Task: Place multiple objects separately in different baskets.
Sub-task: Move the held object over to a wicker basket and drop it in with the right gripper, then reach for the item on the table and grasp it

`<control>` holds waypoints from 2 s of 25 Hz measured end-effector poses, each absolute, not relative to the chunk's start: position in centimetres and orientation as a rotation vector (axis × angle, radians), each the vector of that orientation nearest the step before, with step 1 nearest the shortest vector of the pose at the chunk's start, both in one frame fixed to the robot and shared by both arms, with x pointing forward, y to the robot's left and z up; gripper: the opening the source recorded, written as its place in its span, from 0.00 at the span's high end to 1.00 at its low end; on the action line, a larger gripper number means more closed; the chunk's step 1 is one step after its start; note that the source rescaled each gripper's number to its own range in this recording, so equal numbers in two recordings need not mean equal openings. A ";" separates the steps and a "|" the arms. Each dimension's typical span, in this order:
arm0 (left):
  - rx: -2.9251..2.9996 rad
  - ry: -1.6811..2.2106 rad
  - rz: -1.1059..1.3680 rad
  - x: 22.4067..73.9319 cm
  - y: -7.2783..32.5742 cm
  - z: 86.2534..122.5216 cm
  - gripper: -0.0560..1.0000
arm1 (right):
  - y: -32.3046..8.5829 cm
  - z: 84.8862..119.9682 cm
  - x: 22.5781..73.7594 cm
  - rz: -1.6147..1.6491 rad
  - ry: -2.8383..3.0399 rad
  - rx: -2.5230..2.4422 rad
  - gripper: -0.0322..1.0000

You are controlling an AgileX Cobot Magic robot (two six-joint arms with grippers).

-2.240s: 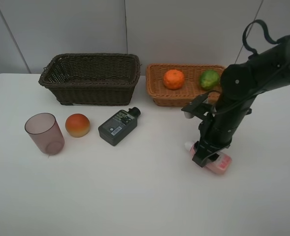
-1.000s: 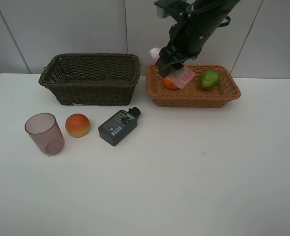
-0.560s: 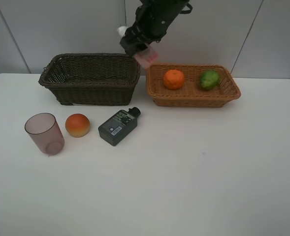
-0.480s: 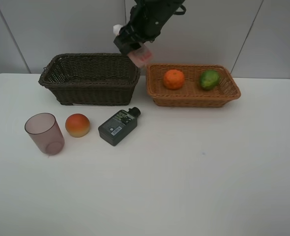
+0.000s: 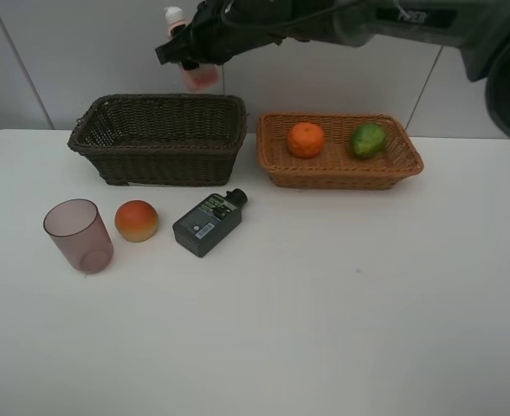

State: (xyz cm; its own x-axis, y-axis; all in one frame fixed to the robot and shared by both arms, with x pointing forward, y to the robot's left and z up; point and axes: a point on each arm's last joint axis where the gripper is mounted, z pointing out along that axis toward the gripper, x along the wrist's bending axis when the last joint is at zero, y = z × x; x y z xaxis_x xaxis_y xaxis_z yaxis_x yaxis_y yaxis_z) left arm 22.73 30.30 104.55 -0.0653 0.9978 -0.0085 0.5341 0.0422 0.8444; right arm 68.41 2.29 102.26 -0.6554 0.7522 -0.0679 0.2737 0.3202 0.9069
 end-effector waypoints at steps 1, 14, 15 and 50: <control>1.561 1.675 0.912 22.7 30.3 104.5 0.07 | 2.4 101.9 68.6 1.316 2.085 0.903 0.96; 1.561 1.675 0.912 22.7 30.3 104.5 0.07 | 3.1 95.4 70.0 1.285 2.097 0.966 0.96; 1.561 1.675 0.912 22.7 30.3 104.5 0.07 | 3.1 95.0 70.0 1.281 2.102 0.973 0.96; 1.561 1.675 0.912 22.7 30.3 104.5 0.07 | 3.2 94.8 69.9 1.281 2.123 1.003 0.21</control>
State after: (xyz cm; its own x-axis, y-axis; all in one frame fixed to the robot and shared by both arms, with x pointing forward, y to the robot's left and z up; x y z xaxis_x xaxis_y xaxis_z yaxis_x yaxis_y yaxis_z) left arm 22.73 30.30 104.55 -0.0653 0.9978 -0.0085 0.5341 0.0422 0.8444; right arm 69.91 3.17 94.80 -0.6269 0.7789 -0.0170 0.3482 0.2996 0.8883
